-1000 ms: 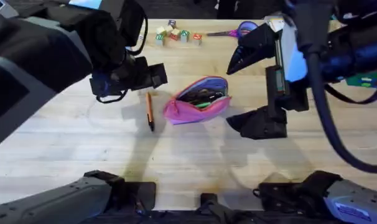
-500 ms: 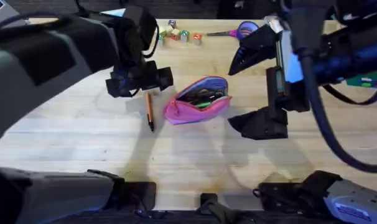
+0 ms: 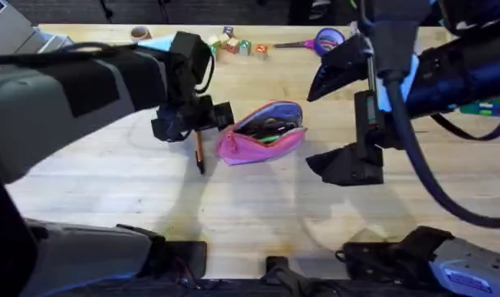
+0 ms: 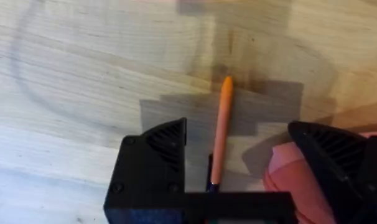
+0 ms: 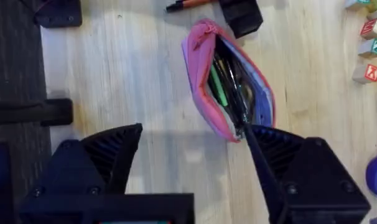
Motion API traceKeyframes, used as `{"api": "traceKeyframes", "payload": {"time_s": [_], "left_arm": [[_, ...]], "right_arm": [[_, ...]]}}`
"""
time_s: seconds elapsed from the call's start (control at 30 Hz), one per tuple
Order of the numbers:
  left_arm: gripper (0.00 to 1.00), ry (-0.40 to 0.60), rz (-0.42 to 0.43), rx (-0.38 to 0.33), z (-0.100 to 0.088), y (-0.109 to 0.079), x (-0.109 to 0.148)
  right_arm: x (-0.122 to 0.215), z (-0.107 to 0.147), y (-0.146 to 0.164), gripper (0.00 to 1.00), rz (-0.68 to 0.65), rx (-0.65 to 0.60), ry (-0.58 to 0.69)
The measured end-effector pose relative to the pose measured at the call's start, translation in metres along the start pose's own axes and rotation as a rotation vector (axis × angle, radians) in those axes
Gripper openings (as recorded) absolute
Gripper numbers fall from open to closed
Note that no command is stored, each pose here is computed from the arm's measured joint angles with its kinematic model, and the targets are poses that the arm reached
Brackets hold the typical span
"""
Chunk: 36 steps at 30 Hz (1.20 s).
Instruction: Unzip the bag, pick up the pens from the table one at a time and place them inside, then zip the bag closed.
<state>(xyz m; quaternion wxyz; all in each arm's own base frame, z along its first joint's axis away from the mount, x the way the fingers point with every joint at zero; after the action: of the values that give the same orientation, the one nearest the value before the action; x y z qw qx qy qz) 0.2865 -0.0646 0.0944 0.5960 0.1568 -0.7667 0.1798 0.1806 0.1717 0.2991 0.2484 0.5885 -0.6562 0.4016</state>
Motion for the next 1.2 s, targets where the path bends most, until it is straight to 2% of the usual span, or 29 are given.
{"api": "traceKeyframes", "payload": {"time_s": [0.2,0.33,0.57,0.87,1.2], "left_arm": [[0.993,0.004,0.004,0.003,0.004,0.003,-0.008],[0.971,-0.009,0.018,0.037,0.002,0.007,-0.008],[0.778,-0.011,0.011,0.075,0.000,0.014,-0.009],[0.454,-0.020,-0.021,0.087,-0.001,0.021,-0.010],[0.090,-0.022,-0.001,0.097,-0.002,0.018,-0.010]], "right_arm": [[0.000,0.000,0.000,0.998,0.000,0.000,0.000],[0.000,0.000,0.000,0.998,0.000,0.000,0.000],[0.000,0.000,0.000,0.998,0.001,0.000,-0.001],[0.000,0.000,-0.001,0.998,0.003,0.001,-0.002],[0.000,0.000,-0.001,0.998,0.003,0.001,-0.002]]}}
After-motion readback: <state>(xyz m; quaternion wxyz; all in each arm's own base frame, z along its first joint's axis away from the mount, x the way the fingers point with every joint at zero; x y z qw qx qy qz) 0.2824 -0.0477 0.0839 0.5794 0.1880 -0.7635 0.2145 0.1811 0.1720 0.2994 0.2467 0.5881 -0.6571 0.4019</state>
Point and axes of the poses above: each hand's point on the last joint's axis, 136 mm out from that joint toward the fingers, its own x axis back along the fingers, its own y axis along the line the jaws close on, z = x × y, the point moved 5 cm from there along x, back along the fingers, and after that the axes turned 10 degrees about x, right-handed, at the moved point
